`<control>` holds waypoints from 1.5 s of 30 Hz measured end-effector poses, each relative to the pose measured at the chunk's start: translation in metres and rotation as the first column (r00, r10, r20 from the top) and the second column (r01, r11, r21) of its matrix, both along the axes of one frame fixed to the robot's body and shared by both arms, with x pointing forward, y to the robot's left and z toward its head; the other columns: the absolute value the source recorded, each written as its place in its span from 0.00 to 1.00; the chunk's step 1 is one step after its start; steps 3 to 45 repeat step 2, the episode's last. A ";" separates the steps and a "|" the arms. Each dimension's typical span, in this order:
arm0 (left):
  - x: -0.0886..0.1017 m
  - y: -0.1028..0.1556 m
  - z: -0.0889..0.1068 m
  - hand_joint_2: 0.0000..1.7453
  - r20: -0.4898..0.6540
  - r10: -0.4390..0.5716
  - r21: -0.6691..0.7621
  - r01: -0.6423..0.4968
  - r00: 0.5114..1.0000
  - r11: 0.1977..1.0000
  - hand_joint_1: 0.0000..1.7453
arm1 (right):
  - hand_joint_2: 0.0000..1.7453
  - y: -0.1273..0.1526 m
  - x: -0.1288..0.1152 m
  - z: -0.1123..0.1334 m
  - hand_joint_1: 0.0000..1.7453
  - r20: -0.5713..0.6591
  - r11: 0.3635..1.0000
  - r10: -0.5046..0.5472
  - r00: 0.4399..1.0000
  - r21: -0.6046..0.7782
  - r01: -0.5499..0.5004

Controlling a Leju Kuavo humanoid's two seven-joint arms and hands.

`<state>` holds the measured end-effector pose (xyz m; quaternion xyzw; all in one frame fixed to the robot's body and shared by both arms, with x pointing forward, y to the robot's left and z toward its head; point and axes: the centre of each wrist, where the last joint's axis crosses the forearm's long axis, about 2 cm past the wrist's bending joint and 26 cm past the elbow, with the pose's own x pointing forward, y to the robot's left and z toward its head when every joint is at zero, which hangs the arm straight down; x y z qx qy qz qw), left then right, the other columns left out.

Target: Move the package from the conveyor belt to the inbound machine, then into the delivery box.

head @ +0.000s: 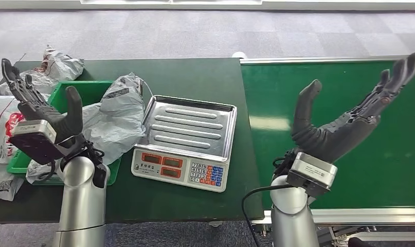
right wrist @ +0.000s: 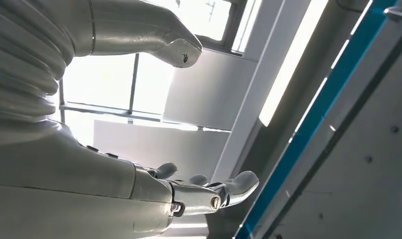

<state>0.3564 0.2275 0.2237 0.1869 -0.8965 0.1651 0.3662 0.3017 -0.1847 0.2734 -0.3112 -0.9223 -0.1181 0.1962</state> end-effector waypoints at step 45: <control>-0.002 -0.008 0.003 1.00 0.014 -0.029 0.010 0.029 0.999 1.000 0.00 | 1.00 0.001 0.001 -0.002 0.00 -0.012 1.000 0.004 1.000 -0.003 -0.004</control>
